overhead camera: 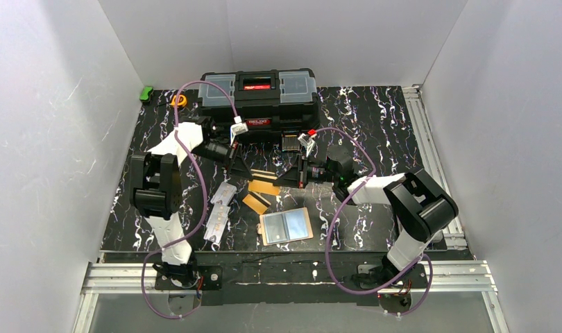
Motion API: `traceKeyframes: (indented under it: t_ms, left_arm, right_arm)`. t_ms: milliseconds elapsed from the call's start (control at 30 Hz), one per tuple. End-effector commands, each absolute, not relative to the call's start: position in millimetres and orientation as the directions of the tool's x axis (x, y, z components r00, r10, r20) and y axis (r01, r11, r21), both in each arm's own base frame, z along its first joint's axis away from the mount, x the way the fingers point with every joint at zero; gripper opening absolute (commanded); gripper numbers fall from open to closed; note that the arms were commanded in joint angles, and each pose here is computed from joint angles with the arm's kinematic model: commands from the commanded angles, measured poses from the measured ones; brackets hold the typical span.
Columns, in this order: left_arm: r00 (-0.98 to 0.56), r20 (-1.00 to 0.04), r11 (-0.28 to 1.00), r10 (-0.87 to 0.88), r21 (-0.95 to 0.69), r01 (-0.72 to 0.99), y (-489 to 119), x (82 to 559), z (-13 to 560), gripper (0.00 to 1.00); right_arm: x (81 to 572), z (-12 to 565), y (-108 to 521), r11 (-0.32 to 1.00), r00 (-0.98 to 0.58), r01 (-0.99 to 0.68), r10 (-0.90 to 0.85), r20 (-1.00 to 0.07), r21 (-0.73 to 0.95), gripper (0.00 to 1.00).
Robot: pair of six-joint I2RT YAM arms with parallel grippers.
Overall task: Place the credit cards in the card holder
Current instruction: Place the credit card at the center of the board.
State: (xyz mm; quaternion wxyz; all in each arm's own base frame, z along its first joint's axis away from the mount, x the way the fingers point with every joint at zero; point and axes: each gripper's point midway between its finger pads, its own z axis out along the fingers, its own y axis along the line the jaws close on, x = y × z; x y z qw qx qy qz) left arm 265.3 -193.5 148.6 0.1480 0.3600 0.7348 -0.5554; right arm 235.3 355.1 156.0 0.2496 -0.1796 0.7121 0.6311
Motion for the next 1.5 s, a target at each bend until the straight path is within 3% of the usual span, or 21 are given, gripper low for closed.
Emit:
traceKeyframes:
  t_ms: [0, 533, 1100, 1467]
  left_arm:
    - [-0.670, -0.651, 0.077, 0.356, -0.695, 0.715, -196.2, 267.9, 162.8, 0.02]
    - [-0.579, -0.713, 0.228, 0.396, -0.534, 0.814, -188.8, 310.1, 137.0, 0.00]
    - [-0.597, -0.688, 0.235, 0.412, -0.553, 0.799, -179.8, 304.8, 134.5, 0.00]
    - [-0.580, -0.687, 0.349, 0.437, -0.464, 0.814, -172.6, 325.9, 109.8, 0.00]
  right_arm:
    - [242.7, 168.6, 357.2, 0.097, -0.783, -0.609, 0.083, -0.616, 0.787, 0.01]
    - [243.1, 153.7, 339.4, 0.127, -0.803, -0.578, 0.084, -0.590, 0.806, 0.03]
    - [252.2, 132.1, 332.3, 0.168, -0.826, -0.542, 0.073, -0.559, 0.823, 0.07]
    - [259.3, 132.9, 335.8, 0.183, -0.829, -0.537, 0.065, -0.555, 0.824, 0.08]
